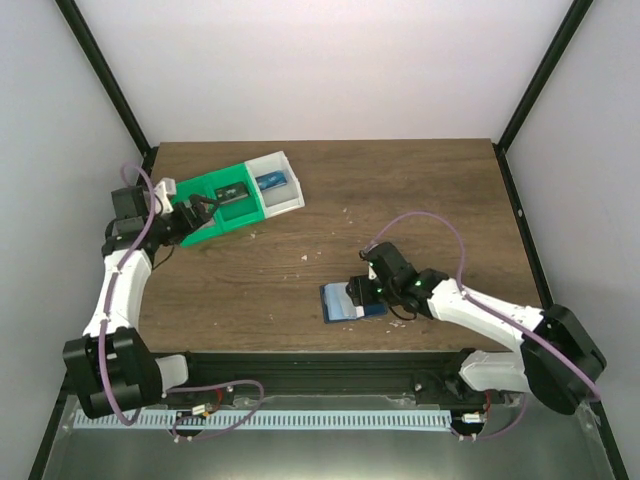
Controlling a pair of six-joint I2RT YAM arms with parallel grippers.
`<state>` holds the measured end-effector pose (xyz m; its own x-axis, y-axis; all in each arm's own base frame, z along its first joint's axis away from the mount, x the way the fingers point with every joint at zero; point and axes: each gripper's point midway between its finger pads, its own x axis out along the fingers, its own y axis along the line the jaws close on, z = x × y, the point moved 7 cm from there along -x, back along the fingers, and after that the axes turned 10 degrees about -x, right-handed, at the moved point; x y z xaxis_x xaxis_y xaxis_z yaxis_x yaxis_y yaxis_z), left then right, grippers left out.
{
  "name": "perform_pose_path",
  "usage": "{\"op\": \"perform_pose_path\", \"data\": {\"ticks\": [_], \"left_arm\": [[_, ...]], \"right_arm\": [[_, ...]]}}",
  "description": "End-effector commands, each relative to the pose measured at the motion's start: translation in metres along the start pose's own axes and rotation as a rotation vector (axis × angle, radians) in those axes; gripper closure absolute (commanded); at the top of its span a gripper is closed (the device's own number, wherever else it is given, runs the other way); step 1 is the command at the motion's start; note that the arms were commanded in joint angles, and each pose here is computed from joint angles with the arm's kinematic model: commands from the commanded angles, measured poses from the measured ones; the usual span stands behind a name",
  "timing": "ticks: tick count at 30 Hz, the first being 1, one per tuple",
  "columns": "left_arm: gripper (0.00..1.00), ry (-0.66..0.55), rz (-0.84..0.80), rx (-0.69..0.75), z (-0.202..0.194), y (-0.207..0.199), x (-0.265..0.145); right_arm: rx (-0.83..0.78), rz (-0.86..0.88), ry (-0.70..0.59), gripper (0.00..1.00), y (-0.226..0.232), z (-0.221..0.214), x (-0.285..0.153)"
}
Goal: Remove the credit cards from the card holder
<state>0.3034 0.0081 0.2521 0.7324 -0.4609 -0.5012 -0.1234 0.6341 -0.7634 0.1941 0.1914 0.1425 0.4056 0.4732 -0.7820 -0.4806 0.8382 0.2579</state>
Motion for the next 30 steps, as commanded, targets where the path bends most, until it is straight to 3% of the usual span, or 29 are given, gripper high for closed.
{"op": "perform_pose_path", "data": {"ticks": [1,7,13,19,24,30], "left_arm": [[0.01,0.082,-0.179,0.066,-0.017,-0.027,0.003],[0.20,0.188,-0.259,0.168,-0.069,-0.052,0.013],[0.40,0.365,-0.272,0.161,-0.144,-0.052,0.046],[0.43,0.477,-0.273,0.169,-0.192,-0.051,0.065],[0.55,0.565,-0.260,0.092,-0.230,-0.025,0.075],[0.59,0.610,-0.265,-0.020,-0.249,-0.002,0.073]], "right_arm": [[0.003,-0.139,0.033,0.39,-0.020,-0.006,0.013],[0.021,-0.196,0.093,0.41,-0.029,-0.015,0.034],[0.053,-0.065,0.156,0.47,-0.020,-0.030,0.058],[0.097,0.068,0.173,0.47,0.005,-0.038,0.069],[0.148,0.181,0.197,0.50,0.030,-0.041,0.076],[0.113,0.115,0.189,0.48,0.041,-0.038,0.067]]}}
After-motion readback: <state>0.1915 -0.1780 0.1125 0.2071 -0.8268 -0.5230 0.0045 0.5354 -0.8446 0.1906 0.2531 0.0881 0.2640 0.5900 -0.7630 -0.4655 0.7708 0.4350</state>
